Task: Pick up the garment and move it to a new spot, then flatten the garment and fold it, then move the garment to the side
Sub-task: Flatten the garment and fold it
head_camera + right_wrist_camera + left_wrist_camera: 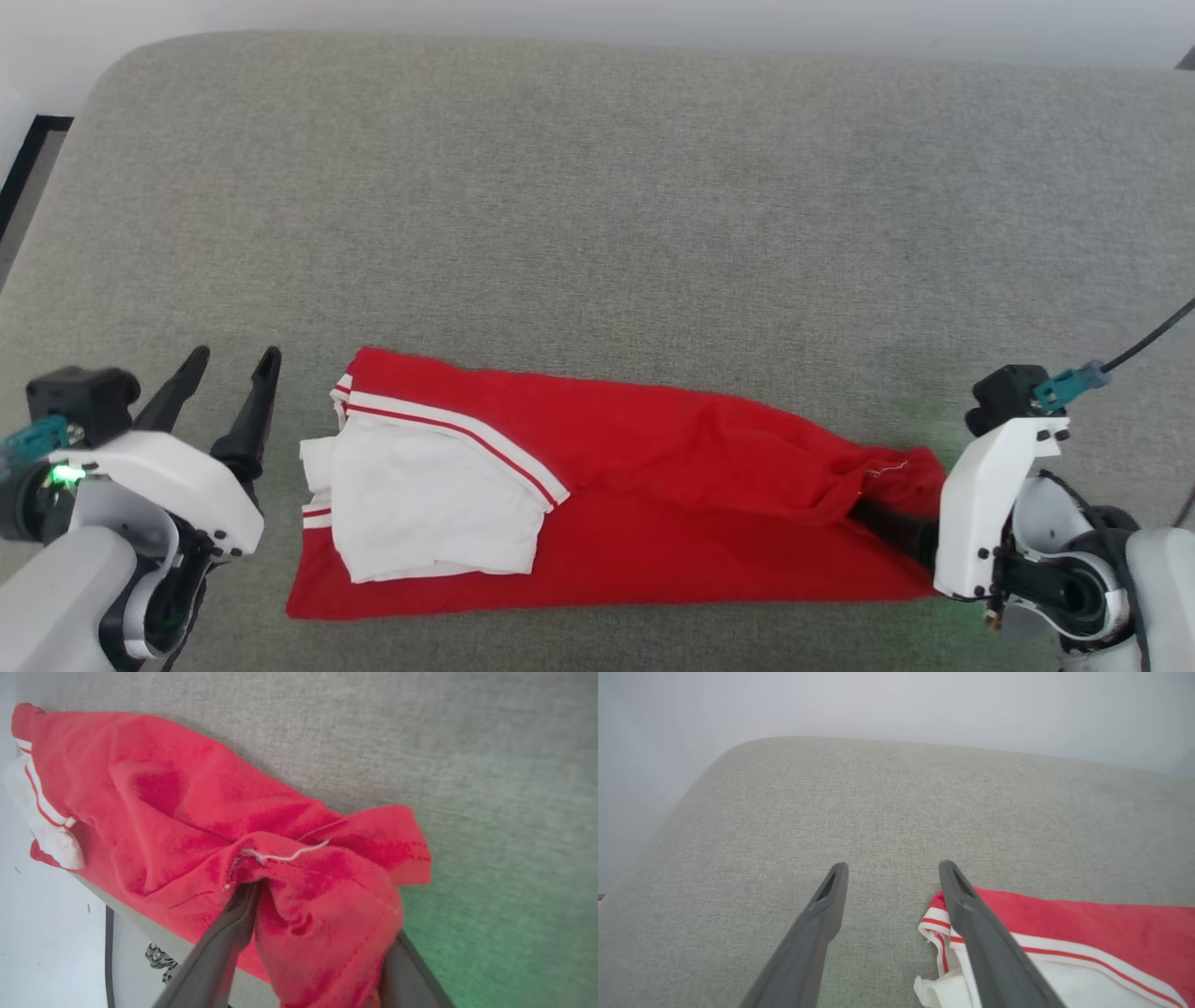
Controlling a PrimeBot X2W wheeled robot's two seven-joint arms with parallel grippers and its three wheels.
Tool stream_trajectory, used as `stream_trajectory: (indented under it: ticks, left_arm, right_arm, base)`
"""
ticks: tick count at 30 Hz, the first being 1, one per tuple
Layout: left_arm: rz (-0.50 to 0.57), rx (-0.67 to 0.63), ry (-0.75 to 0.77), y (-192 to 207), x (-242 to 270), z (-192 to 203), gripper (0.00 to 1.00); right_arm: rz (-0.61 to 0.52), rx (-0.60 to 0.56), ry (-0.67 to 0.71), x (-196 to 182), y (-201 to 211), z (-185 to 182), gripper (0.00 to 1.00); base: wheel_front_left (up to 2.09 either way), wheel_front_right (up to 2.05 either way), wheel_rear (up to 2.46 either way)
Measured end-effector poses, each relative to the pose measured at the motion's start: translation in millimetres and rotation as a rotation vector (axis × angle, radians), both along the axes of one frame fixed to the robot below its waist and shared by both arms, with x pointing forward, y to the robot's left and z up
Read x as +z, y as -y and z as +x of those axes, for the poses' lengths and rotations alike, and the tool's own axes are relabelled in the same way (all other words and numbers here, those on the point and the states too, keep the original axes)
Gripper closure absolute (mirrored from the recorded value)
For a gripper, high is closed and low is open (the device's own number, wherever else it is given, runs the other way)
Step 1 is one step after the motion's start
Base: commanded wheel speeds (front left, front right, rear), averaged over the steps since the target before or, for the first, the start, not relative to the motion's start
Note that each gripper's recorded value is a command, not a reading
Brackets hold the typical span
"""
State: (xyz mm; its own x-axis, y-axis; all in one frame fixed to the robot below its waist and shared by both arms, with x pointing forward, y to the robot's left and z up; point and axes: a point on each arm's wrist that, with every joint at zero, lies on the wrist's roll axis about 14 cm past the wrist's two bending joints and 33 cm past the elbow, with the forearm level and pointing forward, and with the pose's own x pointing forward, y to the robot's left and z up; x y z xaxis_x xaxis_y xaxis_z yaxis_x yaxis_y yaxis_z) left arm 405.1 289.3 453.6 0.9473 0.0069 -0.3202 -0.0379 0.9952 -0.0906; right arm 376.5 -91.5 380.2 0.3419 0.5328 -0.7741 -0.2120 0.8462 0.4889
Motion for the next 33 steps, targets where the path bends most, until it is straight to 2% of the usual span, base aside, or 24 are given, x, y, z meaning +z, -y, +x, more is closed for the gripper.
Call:
stream_trajectory:
  ticks: [1, 2, 6, 14, 24, 33]
  left_arm:
    - [0.001, 0.014, 0.011, -2.8, 0.7, -1.2, 0.00]
    - [0.003, 0.025, 0.038, -3.7, 5.2, 0.2, 0.00]
    - [-0.028, 0.098, 0.133, -13.6, 19.0, -3.4, 0.00]
    - [-0.052, 0.134, 0.197, -13.8, 10.4, -35.4, 0.00]
    - [-0.059, 0.175, 0.245, -7.6, 7.5, -51.0, 0.00]
    - [-0.077, 0.105, 0.281, 16.8, 17.3, -45.5, 0.00]
  right_arm:
    - [0.020, 0.005, -0.004, 1.0, -4.8, -0.4, 0.71]
    - [0.041, 0.009, -0.007, 2.4, -9.1, -0.6, 1.00]
    - [0.094, -0.003, -0.001, 8.8, -15.2, 1.7, 1.00]
    - [0.091, -0.097, 0.070, 24.5, 15.5, 17.8, 1.00]
    - [0.010, -0.287, 0.125, 37.3, 91.7, 31.7, 1.00]
    - [-0.128, -0.453, 0.143, 43.0, 172.1, 32.6, 1.00]
  base:
    - [0.00, 0.00, 0.00]
    - [0.00, 0.00, 0.00]
    - [0.00, 0.00, 0.00]
    - [0.00, 0.00, 0.00]
    - [0.00, 0.00, 0.00]
    - [0.00, 0.00, 0.00]
